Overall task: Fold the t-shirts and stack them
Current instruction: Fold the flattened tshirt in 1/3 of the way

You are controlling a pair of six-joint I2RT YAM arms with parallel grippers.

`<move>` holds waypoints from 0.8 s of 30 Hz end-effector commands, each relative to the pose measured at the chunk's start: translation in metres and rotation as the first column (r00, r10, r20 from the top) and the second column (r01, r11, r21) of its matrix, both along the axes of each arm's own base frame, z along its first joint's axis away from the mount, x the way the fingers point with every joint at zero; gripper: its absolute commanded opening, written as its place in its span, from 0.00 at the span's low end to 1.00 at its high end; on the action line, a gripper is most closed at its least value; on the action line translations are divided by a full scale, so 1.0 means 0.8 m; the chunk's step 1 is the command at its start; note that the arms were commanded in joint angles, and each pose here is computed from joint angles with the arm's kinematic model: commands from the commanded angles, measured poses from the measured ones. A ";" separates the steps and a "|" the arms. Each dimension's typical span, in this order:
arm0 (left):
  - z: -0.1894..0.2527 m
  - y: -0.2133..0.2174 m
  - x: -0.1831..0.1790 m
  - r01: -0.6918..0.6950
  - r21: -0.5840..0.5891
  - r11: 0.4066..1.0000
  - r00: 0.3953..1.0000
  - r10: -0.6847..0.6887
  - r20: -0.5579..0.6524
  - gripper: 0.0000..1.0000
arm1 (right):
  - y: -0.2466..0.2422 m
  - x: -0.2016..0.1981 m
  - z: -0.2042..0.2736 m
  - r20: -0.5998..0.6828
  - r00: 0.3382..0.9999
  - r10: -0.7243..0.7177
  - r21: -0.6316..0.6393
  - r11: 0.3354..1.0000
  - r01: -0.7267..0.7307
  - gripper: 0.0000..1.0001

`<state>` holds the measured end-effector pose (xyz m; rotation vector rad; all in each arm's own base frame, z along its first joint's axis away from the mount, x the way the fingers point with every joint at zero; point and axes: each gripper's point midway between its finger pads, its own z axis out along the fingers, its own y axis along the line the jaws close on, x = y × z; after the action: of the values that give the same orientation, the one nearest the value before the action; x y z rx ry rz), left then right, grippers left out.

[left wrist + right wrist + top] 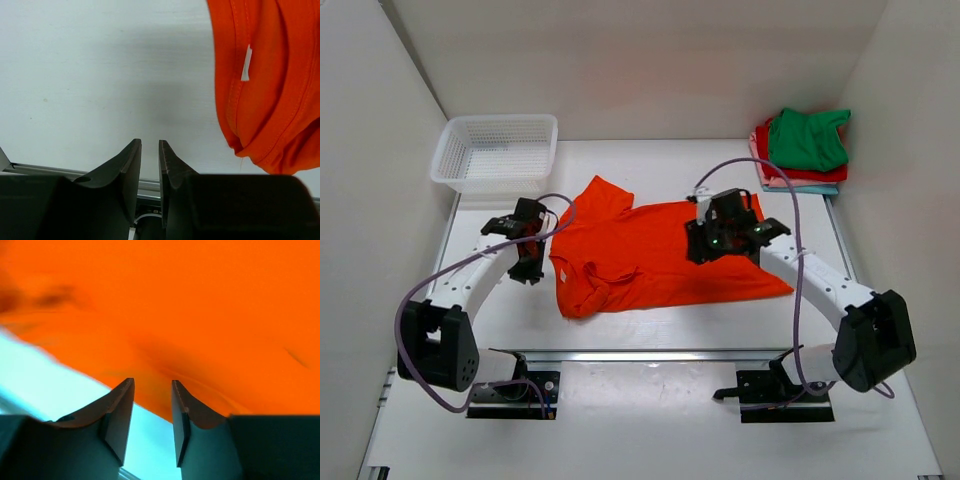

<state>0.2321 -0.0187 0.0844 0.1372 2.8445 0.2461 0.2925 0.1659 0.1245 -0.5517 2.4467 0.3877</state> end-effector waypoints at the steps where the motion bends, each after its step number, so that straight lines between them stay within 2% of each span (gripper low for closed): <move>1: 0.036 0.006 0.028 -0.056 -0.017 0.998 0.992 0.058 0.114 0.32 | 0.079 -0.022 0.012 0.086 0.974 0.211 0.170 0.960 -0.223 0.36; 3: 0.048 0.009 0.031 -0.073 -0.028 0.997 0.986 0.076 0.146 0.33 | 0.118 -0.037 0.016 0.087 0.956 0.279 0.249 0.923 -0.292 0.37; 7: 0.075 0.014 0.043 -0.106 -0.075 0.992 0.963 0.121 0.241 0.35 | 0.179 -0.056 0.005 0.041 0.948 0.314 0.358 0.882 -0.307 0.40; 12: 0.085 0.010 0.041 -0.100 -0.102 0.990 0.959 0.124 0.254 0.34 | 0.240 -0.069 0.003 0.019 0.941 0.339 0.460 0.832 -0.309 0.46; 16: 0.095 0.010 0.045 -0.094 -0.123 0.988 0.948 0.127 0.292 0.35 | 0.280 -0.075 -0.002 0.006 0.920 0.391 0.481 0.806 -0.346 0.47; 24: 0.105 0.009 0.043 -0.080 -0.132 0.988 0.944 0.117 0.308 0.37 | 0.337 -0.081 -0.035 -0.056 0.889 0.454 0.471 0.797 -0.377 0.48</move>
<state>0.2595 -0.0082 0.1471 -0.0667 2.6098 0.1518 0.2261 0.4070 0.0795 -0.8530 2.3348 1.1281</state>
